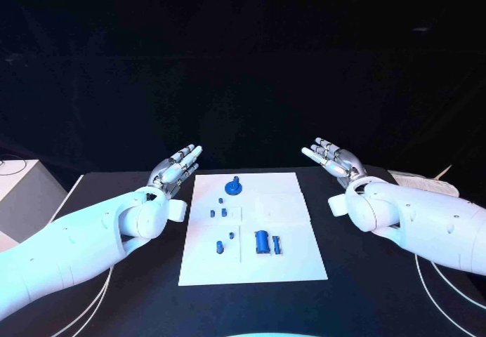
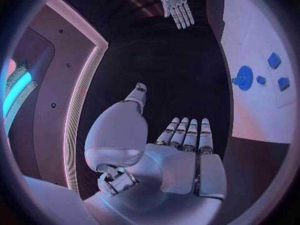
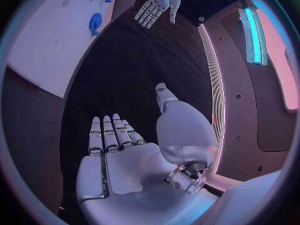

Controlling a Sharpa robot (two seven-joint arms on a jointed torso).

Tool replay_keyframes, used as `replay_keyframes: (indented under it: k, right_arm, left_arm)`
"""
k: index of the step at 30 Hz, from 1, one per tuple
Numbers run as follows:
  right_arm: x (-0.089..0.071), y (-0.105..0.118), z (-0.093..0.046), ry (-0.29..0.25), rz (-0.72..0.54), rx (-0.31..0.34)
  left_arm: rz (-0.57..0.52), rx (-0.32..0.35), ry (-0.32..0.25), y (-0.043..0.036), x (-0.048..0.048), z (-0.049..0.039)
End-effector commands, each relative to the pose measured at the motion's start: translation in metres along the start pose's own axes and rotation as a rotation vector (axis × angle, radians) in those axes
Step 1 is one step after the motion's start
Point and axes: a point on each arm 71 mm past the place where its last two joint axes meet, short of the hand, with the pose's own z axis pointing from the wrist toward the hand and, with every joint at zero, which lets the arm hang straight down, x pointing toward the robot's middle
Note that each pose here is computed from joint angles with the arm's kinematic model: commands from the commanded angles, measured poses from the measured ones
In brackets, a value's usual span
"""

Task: Assemble the parts on the task board

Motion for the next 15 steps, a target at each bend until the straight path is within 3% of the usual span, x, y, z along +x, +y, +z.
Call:
replay_keyframes:
  k: [1, 8, 15]
  right_arm:
    - [0.011, 0.007, -0.009, -0.063, 0.065, -0.027]
    - [0.042, 0.025, -0.036, -0.127, 0.202, -0.041]
    - [0.054, 0.034, -0.050, -0.155, 0.257, -0.038]
  left_arm:
    - [0.011, 0.038, -0.068, -0.0089, 0.0111, -0.0005]
    - [0.060, 0.064, -0.128, -0.0183, 0.0482, -0.0120]
    - [0.098, 0.073, -0.164, -0.0225, 0.0683, -0.0225]
